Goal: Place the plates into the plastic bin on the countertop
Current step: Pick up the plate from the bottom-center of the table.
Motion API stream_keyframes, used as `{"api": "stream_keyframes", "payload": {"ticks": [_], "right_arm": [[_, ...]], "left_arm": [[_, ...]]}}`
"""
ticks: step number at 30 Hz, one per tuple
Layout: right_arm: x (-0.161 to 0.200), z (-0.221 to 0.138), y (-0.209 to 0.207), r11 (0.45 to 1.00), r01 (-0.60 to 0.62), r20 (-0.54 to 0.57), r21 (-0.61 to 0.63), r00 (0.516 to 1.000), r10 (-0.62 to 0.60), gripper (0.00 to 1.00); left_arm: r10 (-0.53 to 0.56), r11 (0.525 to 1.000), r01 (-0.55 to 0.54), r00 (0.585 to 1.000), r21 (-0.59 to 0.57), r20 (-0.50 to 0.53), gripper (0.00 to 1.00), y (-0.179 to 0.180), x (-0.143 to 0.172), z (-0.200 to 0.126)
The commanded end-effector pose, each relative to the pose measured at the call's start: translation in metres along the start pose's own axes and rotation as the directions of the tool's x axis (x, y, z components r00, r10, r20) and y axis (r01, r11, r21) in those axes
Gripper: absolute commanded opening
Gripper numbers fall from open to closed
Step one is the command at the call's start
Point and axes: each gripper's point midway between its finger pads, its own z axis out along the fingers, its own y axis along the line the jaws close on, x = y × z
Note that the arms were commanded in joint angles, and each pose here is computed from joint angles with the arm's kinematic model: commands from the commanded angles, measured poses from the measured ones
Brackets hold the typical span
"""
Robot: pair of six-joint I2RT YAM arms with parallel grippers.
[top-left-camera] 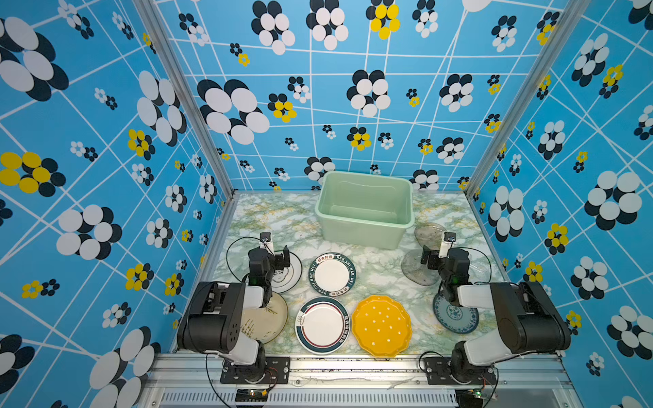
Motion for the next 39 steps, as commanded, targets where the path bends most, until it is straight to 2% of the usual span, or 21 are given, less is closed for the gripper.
{"api": "stream_keyframes", "payload": {"ticks": [1, 17, 23, 28, 32, 34, 36, 37, 38, 39], "right_arm": [[-0.011, 0.003, -0.004, 1.0, -0.017, 0.03, 0.02, 0.999, 0.016, 0.99], [-0.011, 0.003, -0.004, 1.0, -0.02, 0.031, 0.02, 0.999, 0.02, 0.99], [-0.011, 0.003, -0.004, 1.0, -0.017, 0.027, 0.02, 1.0, 0.017, 0.99], [-0.017, -0.005, -0.031, 0.981, -0.093, 0.061, 0.169, 0.995, 0.083, 0.99], [-0.03, -0.01, -0.024, 0.99, -0.065, 0.065, 0.128, 0.996, 0.057, 0.99], [-0.042, -0.017, -0.013, 0.997, -0.029, 0.066, 0.067, 0.998, 0.025, 0.99], [-0.064, -0.033, 0.008, 0.999, 0.007, 0.096, -0.047, 0.995, -0.002, 0.99], [-0.076, -0.042, 0.015, 0.995, -0.012, 0.11, -0.095, 0.994, 0.023, 0.99], [-0.092, -0.052, 0.018, 0.988, -0.083, 0.111, -0.133, 0.989, 0.098, 0.99], [-0.102, -0.063, 0.015, 0.969, -0.209, 0.07, -0.131, 0.973, 0.22, 0.99]], "left_arm": [[0.007, 1.0, -0.007, 1.0, 0.006, 0.03, 0.99, 0.001, -0.011, 0.005], [0.002, 1.0, -0.002, 1.0, 0.008, 0.028, 0.99, 0.002, -0.011, 0.005], [0.008, 0.998, -0.009, 1.0, 0.056, 0.025, 0.99, -0.004, -0.01, 0.005], [0.059, 0.996, -0.062, 0.998, 0.071, 0.036, 0.99, -0.015, -0.017, 0.0], [0.094, 0.99, -0.097, 0.995, 0.099, 0.032, 0.99, -0.025, -0.037, -0.014], [0.143, 0.986, -0.151, 0.984, 0.072, 0.111, 0.99, -0.032, -0.047, -0.03], [0.181, 0.977, -0.199, 0.962, 0.071, 0.204, 0.99, -0.045, -0.063, -0.052], [0.205, 0.968, -0.231, 0.953, 0.094, 0.224, 0.99, -0.056, -0.07, -0.061], [0.221, 0.96, -0.253, 0.949, 0.124, 0.224, 0.99, -0.068, -0.08, -0.072], [0.23, 0.954, -0.26, 0.953, 0.147, 0.197, 0.99, -0.076, -0.088, -0.082]]}}
